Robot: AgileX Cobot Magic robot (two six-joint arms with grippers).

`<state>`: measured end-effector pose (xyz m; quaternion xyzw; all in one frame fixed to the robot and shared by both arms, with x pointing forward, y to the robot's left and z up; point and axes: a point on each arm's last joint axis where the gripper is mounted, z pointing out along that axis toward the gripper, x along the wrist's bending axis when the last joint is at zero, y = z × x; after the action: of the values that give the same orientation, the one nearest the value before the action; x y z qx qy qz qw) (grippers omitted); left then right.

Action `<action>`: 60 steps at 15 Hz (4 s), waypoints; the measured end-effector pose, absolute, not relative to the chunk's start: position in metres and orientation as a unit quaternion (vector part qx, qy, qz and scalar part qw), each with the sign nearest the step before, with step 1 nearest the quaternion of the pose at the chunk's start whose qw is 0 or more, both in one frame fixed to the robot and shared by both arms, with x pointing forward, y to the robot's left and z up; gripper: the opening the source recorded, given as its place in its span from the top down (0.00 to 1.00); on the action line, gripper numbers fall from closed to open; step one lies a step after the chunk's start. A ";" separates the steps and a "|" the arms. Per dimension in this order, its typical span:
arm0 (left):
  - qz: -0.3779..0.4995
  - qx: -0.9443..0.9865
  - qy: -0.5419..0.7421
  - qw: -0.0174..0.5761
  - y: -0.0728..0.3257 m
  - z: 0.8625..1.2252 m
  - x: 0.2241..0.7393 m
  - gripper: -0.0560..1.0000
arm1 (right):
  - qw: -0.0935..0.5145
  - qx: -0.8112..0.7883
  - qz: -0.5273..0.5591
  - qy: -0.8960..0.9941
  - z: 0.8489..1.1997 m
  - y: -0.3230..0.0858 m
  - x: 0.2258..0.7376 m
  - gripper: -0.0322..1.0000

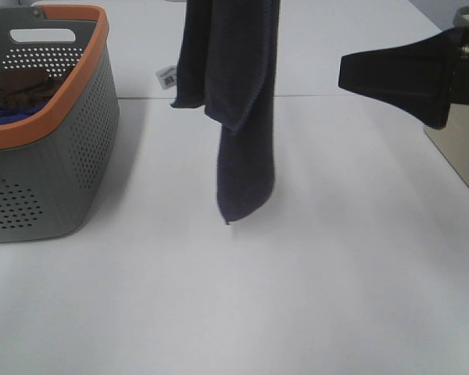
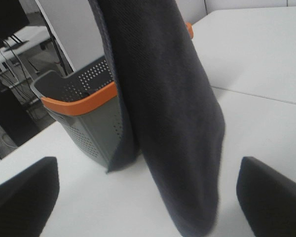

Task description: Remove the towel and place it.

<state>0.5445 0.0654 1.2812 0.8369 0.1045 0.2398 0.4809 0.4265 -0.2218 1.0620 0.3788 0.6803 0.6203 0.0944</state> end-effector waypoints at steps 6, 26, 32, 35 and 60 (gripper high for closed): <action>0.246 0.829 0.109 0.490 0.063 1.281 0.548 0.95 | 0.057 0.387 0.612 0.688 1.037 -0.218 0.456 0.14; 0.227 0.830 0.117 0.496 0.051 1.264 0.564 0.95 | 0.040 0.378 0.567 0.731 1.023 -0.168 0.503 0.54; 0.227 0.830 0.117 0.496 0.051 1.264 0.564 0.95 | 0.021 0.384 0.544 0.746 1.018 -0.168 0.499 0.93; 0.221 0.840 0.118 0.481 0.050 1.257 0.567 0.95 | -0.012 0.415 0.476 0.775 1.014 -0.172 0.491 0.97; 0.382 0.818 0.228 0.364 0.042 1.184 0.655 0.95 | 0.412 0.353 0.272 0.795 1.125 -0.210 0.595 0.97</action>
<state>0.6550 0.0418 1.1839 0.8183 0.2283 0.3822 0.3635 0.5954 -0.2095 1.1251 0.3531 0.7947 0.2719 0.4121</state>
